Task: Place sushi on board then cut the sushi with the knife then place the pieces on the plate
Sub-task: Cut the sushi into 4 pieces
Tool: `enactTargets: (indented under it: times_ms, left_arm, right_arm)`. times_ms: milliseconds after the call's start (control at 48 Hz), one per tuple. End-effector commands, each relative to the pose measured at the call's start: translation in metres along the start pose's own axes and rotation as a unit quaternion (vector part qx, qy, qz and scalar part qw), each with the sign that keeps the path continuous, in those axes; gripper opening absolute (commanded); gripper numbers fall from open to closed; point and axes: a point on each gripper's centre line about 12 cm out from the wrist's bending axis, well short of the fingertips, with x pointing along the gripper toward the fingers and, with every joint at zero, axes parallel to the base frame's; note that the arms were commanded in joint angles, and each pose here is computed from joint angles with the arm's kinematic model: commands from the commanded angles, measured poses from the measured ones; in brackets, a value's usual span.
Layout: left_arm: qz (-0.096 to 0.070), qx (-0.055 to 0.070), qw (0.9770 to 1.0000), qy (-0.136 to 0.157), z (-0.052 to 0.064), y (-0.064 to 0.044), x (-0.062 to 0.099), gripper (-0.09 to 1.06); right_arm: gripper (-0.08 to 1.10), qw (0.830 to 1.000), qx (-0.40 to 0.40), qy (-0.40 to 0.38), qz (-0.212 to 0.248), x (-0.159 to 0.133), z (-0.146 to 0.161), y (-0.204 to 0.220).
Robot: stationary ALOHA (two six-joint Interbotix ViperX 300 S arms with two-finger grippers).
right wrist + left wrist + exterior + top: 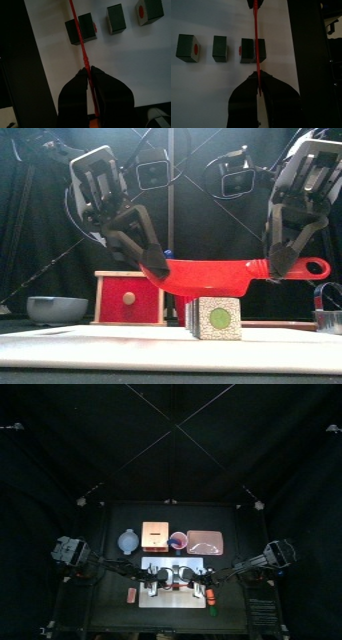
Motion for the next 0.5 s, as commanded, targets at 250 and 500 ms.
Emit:
enactTargets:
  times_ms: [250,500]
  left_arm:
    - [-0.009,0.011,0.9999,0.009,-0.0057,-0.0112,0.0026,0.41]
    - [-0.012,0.011,0.9999,0.003,-0.0008,-0.0124,-0.0014,0.41]
  right_arm:
    - [0.22,1.000,0.008,0.005,-0.006,0.0022,-0.0004,-0.0038]
    - [0.22,1.000,0.004,-0.008,0.000,-0.0037,0.0062,-0.0008]
